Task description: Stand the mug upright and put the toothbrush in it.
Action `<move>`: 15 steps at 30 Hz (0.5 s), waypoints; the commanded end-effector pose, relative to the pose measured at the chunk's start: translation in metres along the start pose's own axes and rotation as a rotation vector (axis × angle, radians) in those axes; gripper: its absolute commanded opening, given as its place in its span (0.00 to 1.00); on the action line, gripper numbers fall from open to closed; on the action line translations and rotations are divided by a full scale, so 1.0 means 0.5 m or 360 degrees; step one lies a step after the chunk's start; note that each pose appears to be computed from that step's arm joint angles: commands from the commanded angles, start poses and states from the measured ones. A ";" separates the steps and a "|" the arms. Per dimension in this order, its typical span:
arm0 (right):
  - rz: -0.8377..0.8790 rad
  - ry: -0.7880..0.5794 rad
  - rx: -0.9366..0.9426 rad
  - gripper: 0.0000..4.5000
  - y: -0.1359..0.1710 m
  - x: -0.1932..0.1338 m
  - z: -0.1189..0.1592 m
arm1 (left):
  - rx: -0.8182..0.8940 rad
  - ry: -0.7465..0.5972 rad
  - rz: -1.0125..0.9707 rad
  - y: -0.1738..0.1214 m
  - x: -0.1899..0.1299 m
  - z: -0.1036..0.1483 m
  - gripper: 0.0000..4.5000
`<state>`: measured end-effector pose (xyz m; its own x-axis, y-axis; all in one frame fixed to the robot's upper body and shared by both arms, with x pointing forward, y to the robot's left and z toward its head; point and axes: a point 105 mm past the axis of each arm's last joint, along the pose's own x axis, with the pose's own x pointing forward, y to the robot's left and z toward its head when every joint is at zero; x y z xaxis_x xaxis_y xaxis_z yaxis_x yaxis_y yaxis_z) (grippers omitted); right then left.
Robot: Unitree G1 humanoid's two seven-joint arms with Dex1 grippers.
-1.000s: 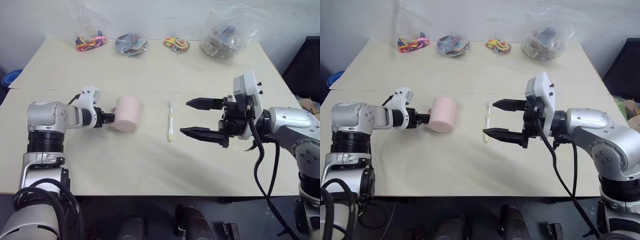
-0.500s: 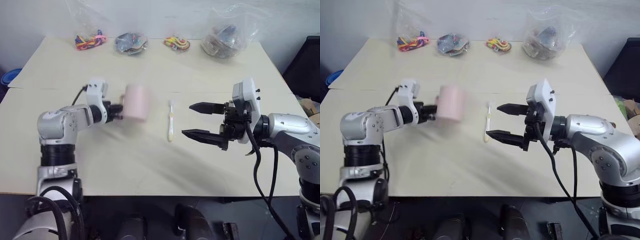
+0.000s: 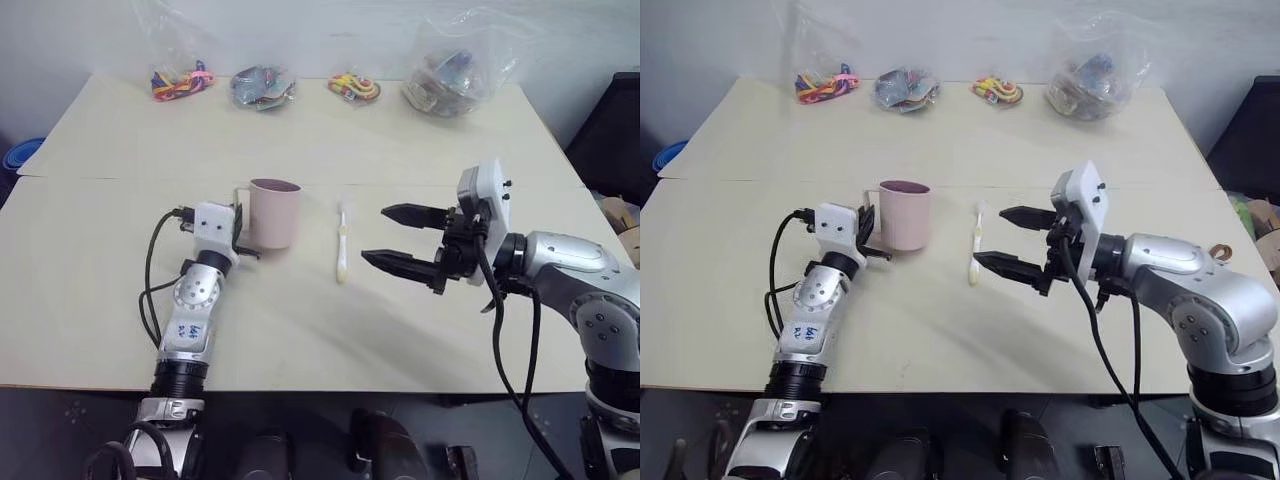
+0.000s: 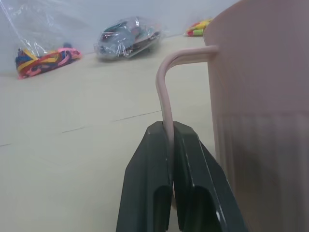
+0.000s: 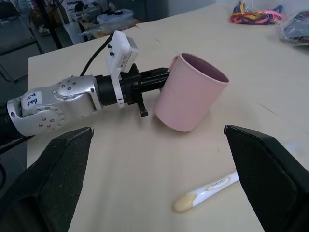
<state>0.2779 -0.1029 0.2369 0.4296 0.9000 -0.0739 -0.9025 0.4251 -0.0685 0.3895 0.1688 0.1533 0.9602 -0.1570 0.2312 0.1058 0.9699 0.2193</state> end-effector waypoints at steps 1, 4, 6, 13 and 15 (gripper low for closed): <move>0.0030 -0.0022 -0.0023 1.00 0.007 -0.002 0.011 | 0.0015 -0.0083 -0.0036 -0.005 -0.011 0.018 0.18; 0.0022 -0.0017 -0.0013 1.00 0.002 -0.003 0.008 | 0.0034 -0.0060 -0.0059 0.001 -0.035 0.018 0.37; 0.0020 -0.0014 -0.0007 1.00 -0.002 -0.003 0.006 | 0.0039 -0.0029 -0.0058 0.010 -0.055 0.017 0.51; 0.0032 0.0022 -0.0001 1.00 -0.009 0.005 -0.007 | 0.0057 0.0217 -0.0200 0.030 -0.133 0.015 0.99; 0.0018 0.0044 -0.0007 1.00 -0.015 0.006 -0.013 | 0.0042 0.0283 -0.0277 0.041 -0.155 0.027 1.00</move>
<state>0.2869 -0.1055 0.2255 0.4283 0.8963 -0.1146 -0.9035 0.4271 -0.0359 0.3232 0.1995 0.1314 0.9721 -0.2343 -0.0072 0.2278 0.9368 0.2655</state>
